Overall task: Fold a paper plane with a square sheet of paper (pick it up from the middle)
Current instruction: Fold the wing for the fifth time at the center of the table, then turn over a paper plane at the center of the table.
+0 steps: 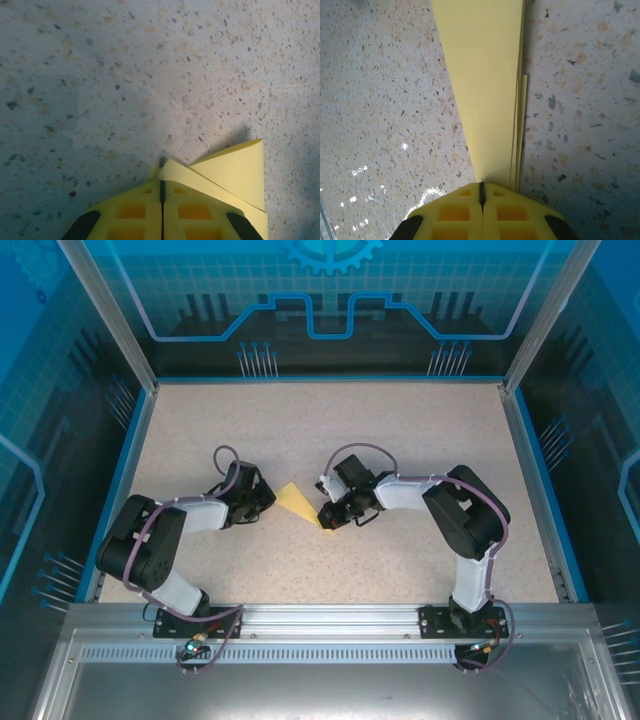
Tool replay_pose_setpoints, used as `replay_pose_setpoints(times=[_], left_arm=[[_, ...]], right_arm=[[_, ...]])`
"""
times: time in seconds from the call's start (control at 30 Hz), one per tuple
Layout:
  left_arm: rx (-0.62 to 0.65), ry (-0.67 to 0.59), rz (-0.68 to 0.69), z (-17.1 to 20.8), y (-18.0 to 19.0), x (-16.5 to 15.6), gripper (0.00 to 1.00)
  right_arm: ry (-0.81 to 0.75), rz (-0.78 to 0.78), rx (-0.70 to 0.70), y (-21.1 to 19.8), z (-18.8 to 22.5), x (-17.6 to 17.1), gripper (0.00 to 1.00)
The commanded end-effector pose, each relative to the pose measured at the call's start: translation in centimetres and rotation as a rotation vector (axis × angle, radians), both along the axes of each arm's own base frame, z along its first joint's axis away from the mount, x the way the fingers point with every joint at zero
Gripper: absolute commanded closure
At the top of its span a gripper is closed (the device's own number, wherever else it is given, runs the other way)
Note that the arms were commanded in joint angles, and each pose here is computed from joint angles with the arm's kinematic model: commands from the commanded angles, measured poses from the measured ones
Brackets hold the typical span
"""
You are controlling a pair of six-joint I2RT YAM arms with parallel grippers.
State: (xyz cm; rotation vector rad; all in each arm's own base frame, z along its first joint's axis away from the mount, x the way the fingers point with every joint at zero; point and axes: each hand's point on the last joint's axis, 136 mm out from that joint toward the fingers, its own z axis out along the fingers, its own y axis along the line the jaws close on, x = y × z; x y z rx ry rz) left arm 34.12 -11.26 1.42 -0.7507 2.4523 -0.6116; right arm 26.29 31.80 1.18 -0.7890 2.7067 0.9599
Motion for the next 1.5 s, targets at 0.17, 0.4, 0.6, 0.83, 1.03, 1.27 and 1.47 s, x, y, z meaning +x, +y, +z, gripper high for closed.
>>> replay_pose_setpoints(times=[0.17, 0.4, 0.6, 0.83, 1.03, 1.27, 1.47], left_arm=[[0.167, -0.028, 0.175, 2.4, 6.0, 0.0, 0.86], [0.19, -0.063, 0.157, 6.7, 5.6, -0.7, 0.68], [0.289, 0.04, 0.109, 7.9, 3.9, -3.1, 0.47], [0.423, 0.131, 0.041, 7.9, -0.4, -3.9, 0.21], [0.534, 0.198, -0.045, 7.4, -4.1, -2.7, 0.04], [0.668, 0.313, -0.082, 5.9, -6.4, -2.4, 0.03], [0.698, 0.384, -0.11, 3.7, -7.6, -2.1, 0.03]], right_arm=[[0.044, 0.02, -0.046, -1.2, 0.6, -1.5, 0.98], [-0.145, -0.035, 0.063, 0.1, 8.2, 1.8, 0.73], [-0.288, -0.236, 0.001, -4.8, 10.8, 4.3, 0.41], [-0.34, -0.467, -0.081, -12.2, 10.0, 5.5, 0.06], [-0.372, -0.558, -0.124, -14.8, 9.9, 5.7, 0.01], [-0.372, -0.618, -0.125, -16.2, 9.8, 5.8, 0.01], [-0.371, -0.627, -0.126, -16.6, 9.9, 5.7, 0.01]])
